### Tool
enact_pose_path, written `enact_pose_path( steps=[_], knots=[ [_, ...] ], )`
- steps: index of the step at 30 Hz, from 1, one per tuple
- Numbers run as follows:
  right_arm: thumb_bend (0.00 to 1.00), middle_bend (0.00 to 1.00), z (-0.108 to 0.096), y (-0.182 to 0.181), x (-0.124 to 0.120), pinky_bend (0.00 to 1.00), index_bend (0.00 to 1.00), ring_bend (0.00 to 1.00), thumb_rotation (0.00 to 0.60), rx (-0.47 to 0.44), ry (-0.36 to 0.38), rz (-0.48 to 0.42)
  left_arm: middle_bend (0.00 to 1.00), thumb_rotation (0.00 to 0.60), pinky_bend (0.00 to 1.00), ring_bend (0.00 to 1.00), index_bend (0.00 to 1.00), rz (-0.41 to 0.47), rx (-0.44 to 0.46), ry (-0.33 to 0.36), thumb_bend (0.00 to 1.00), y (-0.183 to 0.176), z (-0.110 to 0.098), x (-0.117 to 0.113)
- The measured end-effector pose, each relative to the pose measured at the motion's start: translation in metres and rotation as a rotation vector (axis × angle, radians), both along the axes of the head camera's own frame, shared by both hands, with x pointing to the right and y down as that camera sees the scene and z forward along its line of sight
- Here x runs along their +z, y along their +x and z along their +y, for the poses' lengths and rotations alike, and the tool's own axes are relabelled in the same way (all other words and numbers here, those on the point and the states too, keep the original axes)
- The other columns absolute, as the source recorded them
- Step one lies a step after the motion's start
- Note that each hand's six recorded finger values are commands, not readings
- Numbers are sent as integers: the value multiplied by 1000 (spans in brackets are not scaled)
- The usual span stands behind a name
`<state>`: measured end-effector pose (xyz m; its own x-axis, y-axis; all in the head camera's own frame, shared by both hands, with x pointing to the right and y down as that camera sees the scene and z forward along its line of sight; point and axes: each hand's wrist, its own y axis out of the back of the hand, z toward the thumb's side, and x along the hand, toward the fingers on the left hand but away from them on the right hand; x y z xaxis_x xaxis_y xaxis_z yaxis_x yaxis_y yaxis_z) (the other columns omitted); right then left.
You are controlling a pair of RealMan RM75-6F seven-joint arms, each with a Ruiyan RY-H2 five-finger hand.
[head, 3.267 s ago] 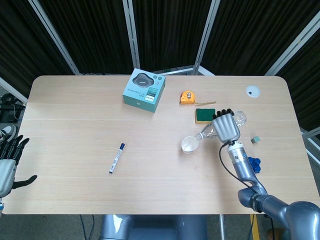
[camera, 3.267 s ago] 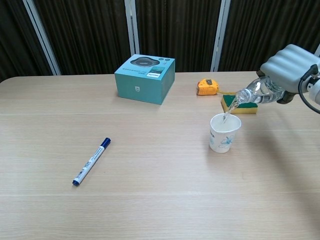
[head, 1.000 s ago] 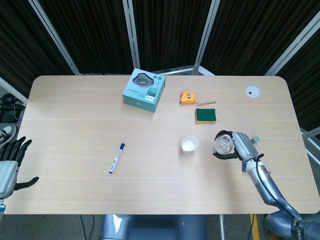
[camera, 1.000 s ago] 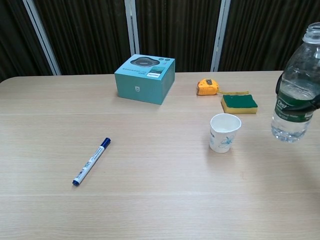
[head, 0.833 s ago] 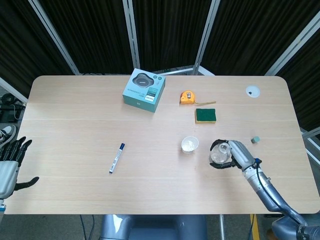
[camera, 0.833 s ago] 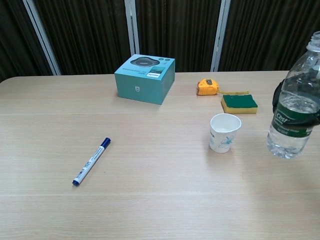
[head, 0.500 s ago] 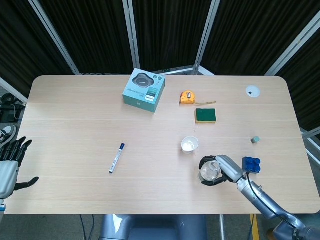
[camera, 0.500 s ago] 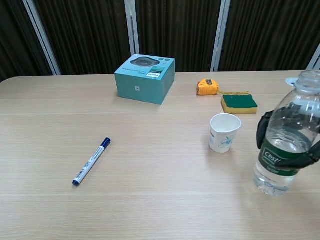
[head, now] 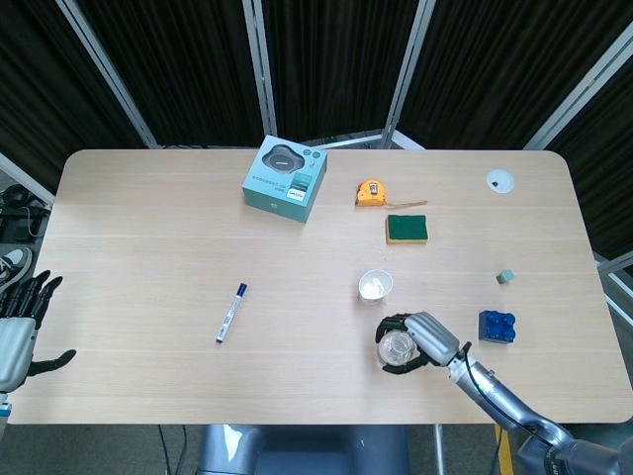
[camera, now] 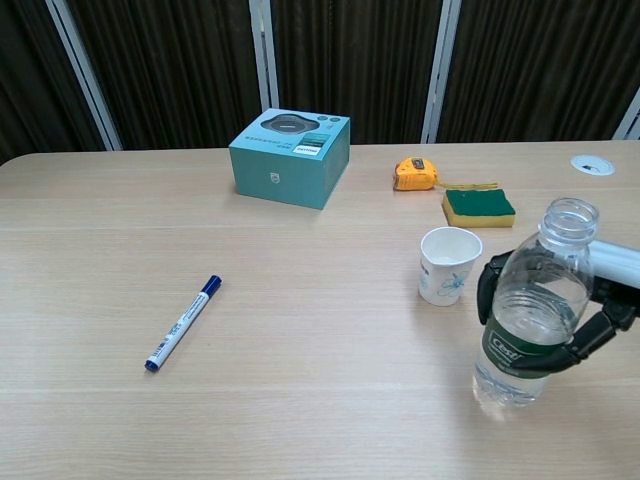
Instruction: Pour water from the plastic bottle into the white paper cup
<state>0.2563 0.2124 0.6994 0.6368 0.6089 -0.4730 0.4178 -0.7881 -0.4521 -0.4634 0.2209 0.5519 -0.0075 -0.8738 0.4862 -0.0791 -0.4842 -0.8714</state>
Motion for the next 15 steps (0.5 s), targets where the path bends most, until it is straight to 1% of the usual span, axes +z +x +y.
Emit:
enact_pose_path(
  steps=[3, 5, 6, 8, 11, 15],
  knots=[
    [610, 624, 0, 1, 3, 479, 529, 545, 600, -1, 9, 6, 0, 600, 0, 0, 0, 1, 3, -1, 15, 0, 0, 0],
    [497, 582, 0, 1, 4, 466, 508, 511, 600, 1, 13, 10, 0, 600, 0, 0, 0, 1, 4, -4, 15, 1, 0, 1],
    [455, 562, 0, 2, 6, 451, 493, 494, 600, 1, 16, 12, 0, 600, 0, 0, 0, 1, 4, -5, 15, 1, 0, 1],
    [353, 507, 0, 3, 7, 406, 428, 438, 600, 0, 18, 17, 0, 600, 0, 0, 0, 0, 5, -4, 15, 1, 0, 1],
    [242, 472, 1, 6, 10, 373, 351, 403, 600, -8, 20, 25, 0, 600, 0, 0, 0, -3, 5, -2, 14, 1, 0, 1],
    [142, 419, 1, 9, 14, 336, 272, 355, 600, -10, 12, 24, 0, 600, 0, 0, 0, -2, 6, -4, 15, 1, 1, 2]
  ],
)
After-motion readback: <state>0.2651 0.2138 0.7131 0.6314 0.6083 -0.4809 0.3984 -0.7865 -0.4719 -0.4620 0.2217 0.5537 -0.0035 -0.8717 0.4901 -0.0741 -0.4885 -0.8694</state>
